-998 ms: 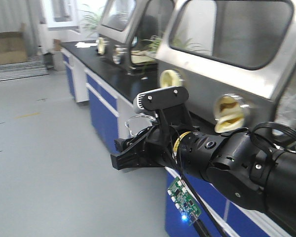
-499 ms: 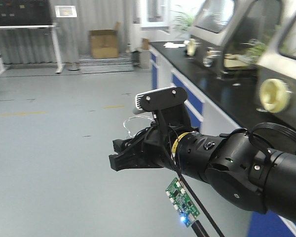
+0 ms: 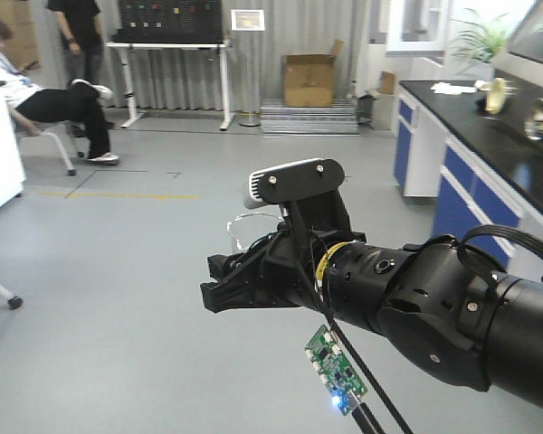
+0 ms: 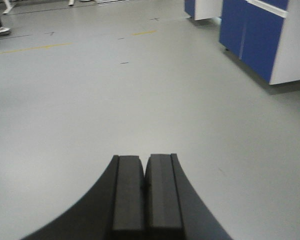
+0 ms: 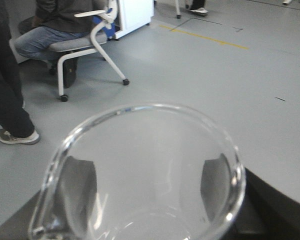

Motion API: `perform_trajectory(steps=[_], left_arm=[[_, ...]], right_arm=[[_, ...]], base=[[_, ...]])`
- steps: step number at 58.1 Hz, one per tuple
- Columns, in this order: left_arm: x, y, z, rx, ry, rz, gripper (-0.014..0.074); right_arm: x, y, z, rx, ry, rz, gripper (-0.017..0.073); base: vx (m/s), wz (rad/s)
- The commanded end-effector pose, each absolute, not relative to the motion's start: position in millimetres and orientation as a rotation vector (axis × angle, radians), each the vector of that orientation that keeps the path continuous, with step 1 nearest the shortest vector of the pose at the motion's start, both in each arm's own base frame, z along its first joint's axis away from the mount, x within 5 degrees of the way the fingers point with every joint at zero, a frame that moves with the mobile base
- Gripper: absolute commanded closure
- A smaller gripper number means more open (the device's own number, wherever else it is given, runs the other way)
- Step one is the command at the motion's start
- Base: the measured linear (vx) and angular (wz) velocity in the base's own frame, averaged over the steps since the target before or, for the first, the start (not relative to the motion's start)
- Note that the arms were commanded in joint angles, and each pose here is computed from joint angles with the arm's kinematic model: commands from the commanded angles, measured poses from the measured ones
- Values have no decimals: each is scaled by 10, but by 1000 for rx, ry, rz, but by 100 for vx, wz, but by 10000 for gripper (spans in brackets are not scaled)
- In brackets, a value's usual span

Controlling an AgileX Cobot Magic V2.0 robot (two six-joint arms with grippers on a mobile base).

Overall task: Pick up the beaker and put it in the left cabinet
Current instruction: 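Hold the beaker in the right gripper while the base drives to the cabinet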

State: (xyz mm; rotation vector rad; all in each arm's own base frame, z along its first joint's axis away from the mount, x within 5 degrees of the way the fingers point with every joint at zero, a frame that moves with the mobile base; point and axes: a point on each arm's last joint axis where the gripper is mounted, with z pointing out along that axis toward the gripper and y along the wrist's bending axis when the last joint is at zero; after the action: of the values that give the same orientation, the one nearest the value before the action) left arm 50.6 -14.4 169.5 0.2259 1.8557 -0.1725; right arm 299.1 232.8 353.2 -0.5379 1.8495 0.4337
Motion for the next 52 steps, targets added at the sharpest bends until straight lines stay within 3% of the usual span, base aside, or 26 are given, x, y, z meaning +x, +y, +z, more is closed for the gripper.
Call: perform_trajectory(steps=[1, 52], left_arm=[[515, -143, 1835, 203, 1747, -186, 600], [515, -143, 1835, 203, 1747, -186, 600]], right_arm=[[2923, 2297, 3885, -524, 1696, 490, 550], [2923, 2297, 3885, -524, 1696, 490, 550]], base=[[28, 37], [38, 19]])
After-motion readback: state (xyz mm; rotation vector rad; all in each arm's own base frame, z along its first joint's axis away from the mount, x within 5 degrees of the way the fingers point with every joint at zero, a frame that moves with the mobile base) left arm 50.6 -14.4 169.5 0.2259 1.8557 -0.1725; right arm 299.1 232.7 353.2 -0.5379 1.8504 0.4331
